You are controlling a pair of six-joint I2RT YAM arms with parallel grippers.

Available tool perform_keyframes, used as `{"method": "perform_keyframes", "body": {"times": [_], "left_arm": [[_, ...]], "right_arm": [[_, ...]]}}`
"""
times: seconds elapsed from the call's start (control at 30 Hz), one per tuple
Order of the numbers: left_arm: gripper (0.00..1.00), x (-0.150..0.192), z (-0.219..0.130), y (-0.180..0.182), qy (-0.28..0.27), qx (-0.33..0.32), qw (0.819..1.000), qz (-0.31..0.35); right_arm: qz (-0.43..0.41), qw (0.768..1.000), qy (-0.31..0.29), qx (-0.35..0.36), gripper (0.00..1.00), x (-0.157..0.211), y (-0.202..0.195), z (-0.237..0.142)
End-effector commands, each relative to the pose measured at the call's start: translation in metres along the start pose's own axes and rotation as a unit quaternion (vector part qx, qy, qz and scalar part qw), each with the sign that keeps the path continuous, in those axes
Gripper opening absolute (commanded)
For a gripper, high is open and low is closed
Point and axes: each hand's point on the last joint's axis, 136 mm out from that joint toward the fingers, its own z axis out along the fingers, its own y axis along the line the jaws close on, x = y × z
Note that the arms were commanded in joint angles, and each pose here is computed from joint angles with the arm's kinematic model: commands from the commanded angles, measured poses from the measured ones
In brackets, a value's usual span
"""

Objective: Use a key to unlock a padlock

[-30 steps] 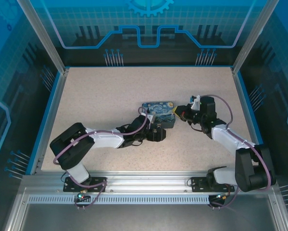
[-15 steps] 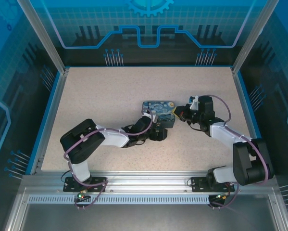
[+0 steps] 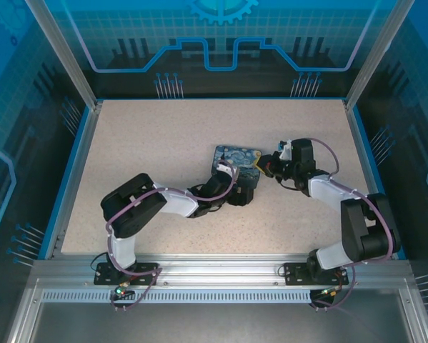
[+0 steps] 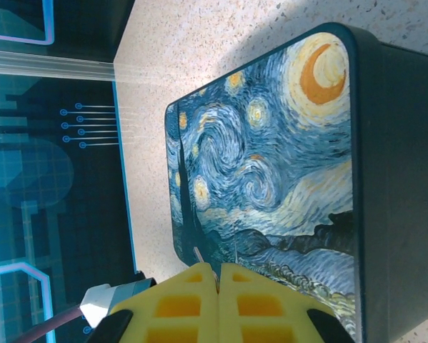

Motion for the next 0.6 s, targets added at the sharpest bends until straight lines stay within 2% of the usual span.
{"method": "perform_keyframes", "body": {"times": [0.0,0.3,0.47,0.57], "left_arm": [[0.92,0.000,0.005,-0.012,0.002,0.027,1.000,-0.008],[0.90,-0.021,0.006,-0.030,-0.033,0.066,0.995,-0.067],[0.89,-0.027,0.007,-0.032,-0.045,0.070,0.993,-0.088],[0.88,-0.030,0.006,-0.028,-0.060,0.075,0.988,-0.123]], "right_arm": [[-0.014,1.000,0.001,-0.008,0.00,-0.006,0.007,0.001],[-0.012,1.000,0.005,0.000,0.00,-0.002,0.000,0.006],[-0.011,1.000,0.007,0.004,0.00,-0.001,-0.003,0.007],[-0.010,1.000,0.009,0.004,0.00,-0.001,-0.004,0.008]]}}
